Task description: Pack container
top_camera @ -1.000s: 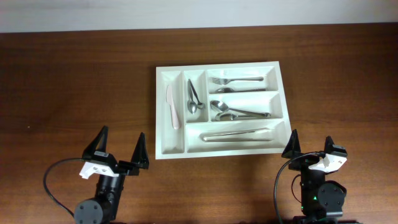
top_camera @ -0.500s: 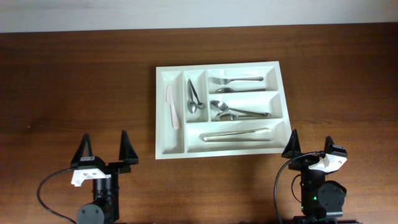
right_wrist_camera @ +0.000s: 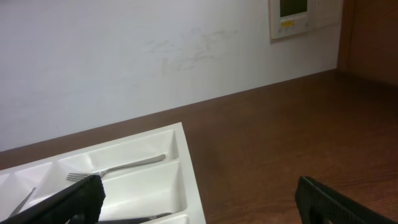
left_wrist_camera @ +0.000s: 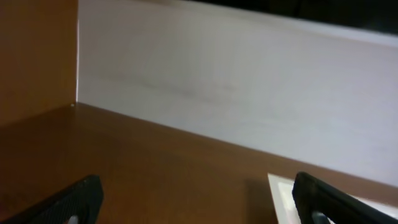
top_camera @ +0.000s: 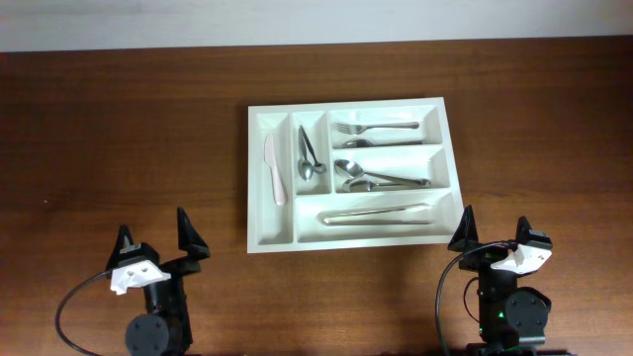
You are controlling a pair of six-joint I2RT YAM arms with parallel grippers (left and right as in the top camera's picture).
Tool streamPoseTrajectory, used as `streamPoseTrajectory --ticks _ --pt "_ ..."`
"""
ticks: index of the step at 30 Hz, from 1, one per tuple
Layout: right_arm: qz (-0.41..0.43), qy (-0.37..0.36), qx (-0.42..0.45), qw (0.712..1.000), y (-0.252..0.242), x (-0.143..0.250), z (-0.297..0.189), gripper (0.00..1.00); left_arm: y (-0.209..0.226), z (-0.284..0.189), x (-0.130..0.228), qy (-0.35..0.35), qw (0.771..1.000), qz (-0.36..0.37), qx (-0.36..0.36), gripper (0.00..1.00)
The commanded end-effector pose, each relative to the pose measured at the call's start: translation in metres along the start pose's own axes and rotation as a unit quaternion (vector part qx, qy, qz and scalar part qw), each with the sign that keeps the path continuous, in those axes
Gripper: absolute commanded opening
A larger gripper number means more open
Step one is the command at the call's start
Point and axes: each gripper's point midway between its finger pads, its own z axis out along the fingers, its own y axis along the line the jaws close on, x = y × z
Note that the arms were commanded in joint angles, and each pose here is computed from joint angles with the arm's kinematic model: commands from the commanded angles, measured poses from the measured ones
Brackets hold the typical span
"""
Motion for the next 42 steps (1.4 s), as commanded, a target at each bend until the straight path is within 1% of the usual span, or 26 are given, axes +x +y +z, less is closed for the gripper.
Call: streamPoseTrajectory --ticks 1,4,5,9,14,42 --pt "-0.004 -0.005 0.006 1.0 -0.002 -0.001 0.0 0.99 -0.013 -0.002 0.018 0.033 0.998 0.026 0.044 0.99" --pt "-0.004 -0.005 0.006 1.0 -0.002 -0.001 0.0 0.99 -0.028 -0.004 0.026 0.049 0.993 0.062 0.09 0.99" --pt "-0.004 -0.005 0.006 1.0 -0.002 -0.001 0.0 0.99 -0.029 -0.005 0.028 0.052 0.992 0.065 0.094 0.99" --pt "-0.004 -0.005 0.006 1.0 -0.002 -0.001 0.0 0.99 -0.029 -0.005 0.032 0.061 0.991 0.066 0.096 0.99" --pt "-0.004 -0.005 0.006 1.0 -0.002 -0.001 0.0 0.99 -0.022 -0.011 0.065 0.129 0.985 0.077 0.09 0.99" --pt "-0.004 -0.005 0.006 1.0 -0.002 -0.001 0.0 0.99 -0.023 -0.011 0.067 0.134 0.984 0.077 0.091 0.99"
